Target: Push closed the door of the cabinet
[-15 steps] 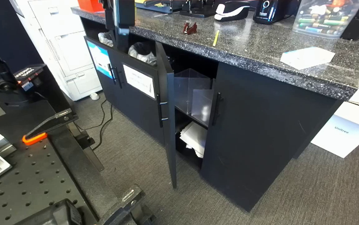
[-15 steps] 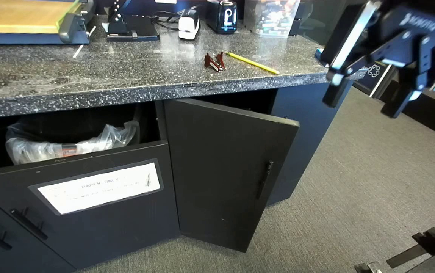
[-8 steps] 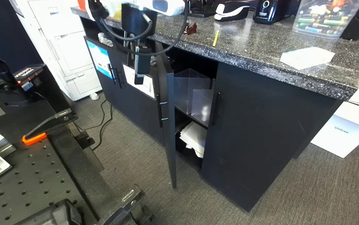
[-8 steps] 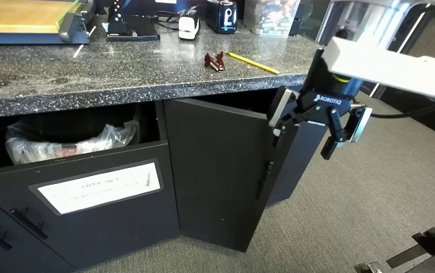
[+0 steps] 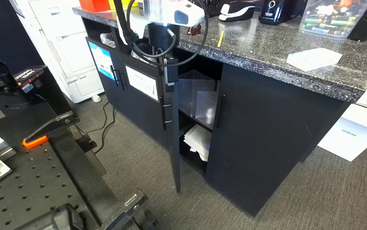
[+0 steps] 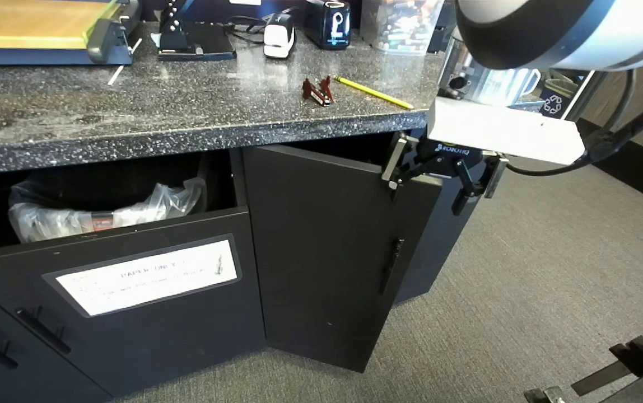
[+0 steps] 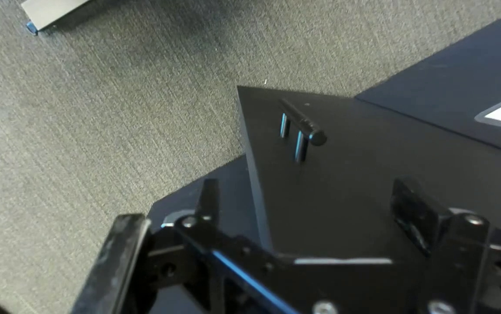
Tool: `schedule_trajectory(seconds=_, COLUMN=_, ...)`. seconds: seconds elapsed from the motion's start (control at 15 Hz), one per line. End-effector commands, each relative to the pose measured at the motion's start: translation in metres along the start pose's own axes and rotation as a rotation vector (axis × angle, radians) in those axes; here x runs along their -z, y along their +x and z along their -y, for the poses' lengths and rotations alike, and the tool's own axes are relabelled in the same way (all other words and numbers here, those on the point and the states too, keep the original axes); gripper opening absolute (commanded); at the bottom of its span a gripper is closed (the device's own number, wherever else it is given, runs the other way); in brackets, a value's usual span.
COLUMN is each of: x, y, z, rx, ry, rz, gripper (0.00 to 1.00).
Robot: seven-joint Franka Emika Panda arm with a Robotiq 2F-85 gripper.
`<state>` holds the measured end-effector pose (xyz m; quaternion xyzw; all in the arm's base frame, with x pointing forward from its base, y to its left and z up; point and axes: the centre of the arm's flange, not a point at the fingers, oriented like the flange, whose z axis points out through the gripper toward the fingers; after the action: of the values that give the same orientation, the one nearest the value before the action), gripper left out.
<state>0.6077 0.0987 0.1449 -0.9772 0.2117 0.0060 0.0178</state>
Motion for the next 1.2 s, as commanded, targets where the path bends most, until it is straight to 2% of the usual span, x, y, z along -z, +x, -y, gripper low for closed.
schedule_trajectory(seconds=0.0, x=-0.006, y=0.024, z=0.007, rx=-0.024, ry=-0.05, rz=-0.086, gripper=1.0)
schedule_trajectory(seconds=0.4, x=-0.003, y=0.06, z=0.015, rx=-0.026, ry=-0.123, rz=-0.198, gripper=1.0)
schedule_trajectory(seconds=0.87, x=-0.017, y=0.132, z=0.017, rx=-0.038, ry=-0.229, rz=-0.368, gripper=1.0)
schedule_trajectory(seconds=0.93, x=-0.02, y=0.129, z=0.015, rx=-0.031, ry=-0.241, rz=-0.359, gripper=1.0)
schedule_trajectory(seconds=1.13, x=-0.01, y=0.087, z=0.016, rx=-0.001, ry=-0.19, rz=-0.221, gripper=1.0)
